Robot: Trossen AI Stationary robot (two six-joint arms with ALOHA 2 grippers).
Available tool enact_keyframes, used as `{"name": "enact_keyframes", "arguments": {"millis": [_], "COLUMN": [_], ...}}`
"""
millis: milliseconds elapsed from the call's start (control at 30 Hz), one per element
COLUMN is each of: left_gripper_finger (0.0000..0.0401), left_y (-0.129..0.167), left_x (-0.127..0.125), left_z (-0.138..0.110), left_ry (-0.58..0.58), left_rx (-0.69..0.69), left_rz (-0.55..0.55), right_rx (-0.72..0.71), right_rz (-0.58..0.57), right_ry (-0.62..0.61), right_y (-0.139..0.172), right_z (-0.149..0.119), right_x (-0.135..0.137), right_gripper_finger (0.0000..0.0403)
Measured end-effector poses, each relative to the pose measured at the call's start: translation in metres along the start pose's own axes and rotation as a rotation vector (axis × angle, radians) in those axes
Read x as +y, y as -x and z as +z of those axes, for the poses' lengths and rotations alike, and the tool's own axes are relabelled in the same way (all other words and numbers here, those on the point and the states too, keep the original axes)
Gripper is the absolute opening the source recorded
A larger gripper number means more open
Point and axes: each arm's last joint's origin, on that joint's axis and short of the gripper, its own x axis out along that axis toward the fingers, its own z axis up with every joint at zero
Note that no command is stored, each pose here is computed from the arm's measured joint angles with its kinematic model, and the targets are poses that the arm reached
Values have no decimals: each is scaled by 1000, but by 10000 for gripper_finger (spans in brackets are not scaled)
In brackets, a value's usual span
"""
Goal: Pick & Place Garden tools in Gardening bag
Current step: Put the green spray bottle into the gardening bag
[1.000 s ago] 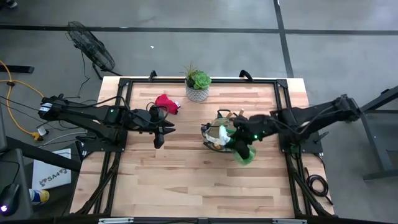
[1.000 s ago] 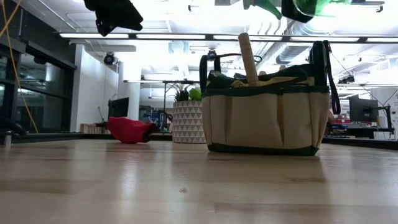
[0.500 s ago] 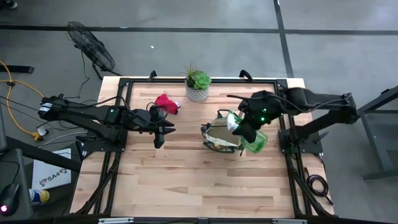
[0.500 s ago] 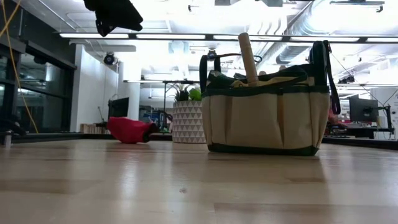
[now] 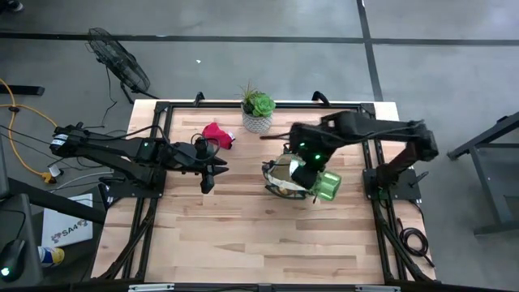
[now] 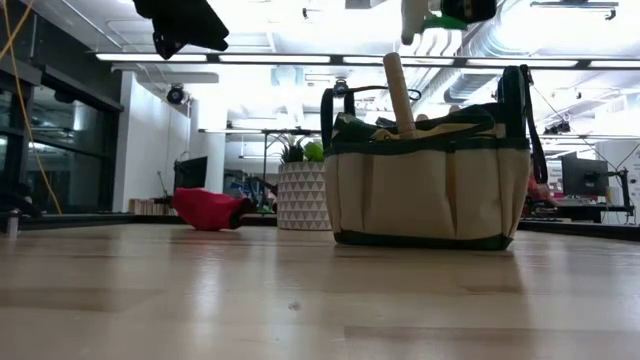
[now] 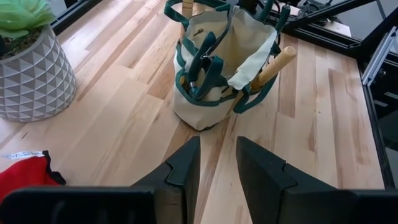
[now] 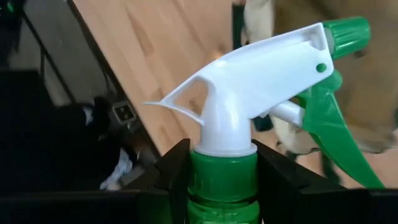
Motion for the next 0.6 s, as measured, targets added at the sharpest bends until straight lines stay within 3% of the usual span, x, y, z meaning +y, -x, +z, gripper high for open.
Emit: {"name": "enact_keyframes", "arguments": {"millis": [267,600], "left_gripper_finger": [101,101], "left_y": [0,0], "left_x": [1,0], "left_z": [-2,-4], "left_ry": [-7,-6], "left_rx": [25,52], "left_rz": [1,-38], "right_rx": [182,235], "right_rz": [65,189], "right_ry": [-41,-93], "right_y": [-35,-35], "right_z": [15,26], "right_x": [2,-3], "right_gripper_finger": [127,127]}}
